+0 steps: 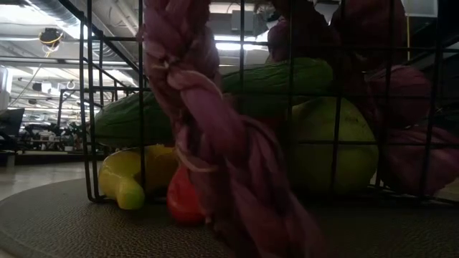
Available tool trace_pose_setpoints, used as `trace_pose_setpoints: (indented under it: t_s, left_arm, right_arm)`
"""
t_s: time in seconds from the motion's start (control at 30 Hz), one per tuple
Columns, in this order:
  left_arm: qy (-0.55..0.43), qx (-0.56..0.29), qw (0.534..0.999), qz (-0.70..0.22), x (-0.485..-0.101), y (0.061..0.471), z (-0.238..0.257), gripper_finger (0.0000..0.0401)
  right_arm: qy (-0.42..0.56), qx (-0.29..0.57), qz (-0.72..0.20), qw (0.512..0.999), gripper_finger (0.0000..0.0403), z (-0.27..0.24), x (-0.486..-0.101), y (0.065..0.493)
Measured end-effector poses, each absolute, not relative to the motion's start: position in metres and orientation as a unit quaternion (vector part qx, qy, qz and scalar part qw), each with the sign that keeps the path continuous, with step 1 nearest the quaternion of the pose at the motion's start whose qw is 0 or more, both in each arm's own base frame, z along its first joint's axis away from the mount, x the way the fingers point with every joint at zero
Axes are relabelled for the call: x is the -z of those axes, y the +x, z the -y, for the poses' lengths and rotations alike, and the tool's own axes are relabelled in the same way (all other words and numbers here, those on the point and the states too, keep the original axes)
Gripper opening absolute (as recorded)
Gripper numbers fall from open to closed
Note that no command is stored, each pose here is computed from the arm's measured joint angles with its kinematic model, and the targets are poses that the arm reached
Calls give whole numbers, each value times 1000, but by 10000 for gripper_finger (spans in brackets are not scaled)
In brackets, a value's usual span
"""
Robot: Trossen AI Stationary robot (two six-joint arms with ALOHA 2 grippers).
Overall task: Build produce basket
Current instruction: Put the purple onions into the black wire basket
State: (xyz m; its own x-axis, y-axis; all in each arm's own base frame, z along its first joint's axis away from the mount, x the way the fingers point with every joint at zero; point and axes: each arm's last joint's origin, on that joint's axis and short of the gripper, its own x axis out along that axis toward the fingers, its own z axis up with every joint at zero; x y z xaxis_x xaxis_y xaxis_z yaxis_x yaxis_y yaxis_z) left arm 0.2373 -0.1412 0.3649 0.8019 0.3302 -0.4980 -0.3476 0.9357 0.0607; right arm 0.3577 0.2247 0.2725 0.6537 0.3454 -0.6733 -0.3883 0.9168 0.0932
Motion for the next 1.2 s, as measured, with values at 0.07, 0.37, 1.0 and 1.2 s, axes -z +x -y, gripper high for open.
trace_pose_setpoints:
  t_s: [0.07,0.37,1.0,1.2]
  left_arm:
    - [-16,-179,949,-260,-365,237,141,115]
    - [-16,-179,949,-260,-365,237,141,115]
    - [-15,-179,949,-261,-365,237,141,115]
    - [-16,-177,949,-262,-365,237,141,115]
  right_arm:
    - [-29,-203,-364,909,100,-225,-273,358]
    - [-15,-209,-375,903,34,-225,-272,357]
    - [-60,-154,-342,925,1,-217,-304,351]
    - [-104,-56,-341,933,0,-208,-327,347]
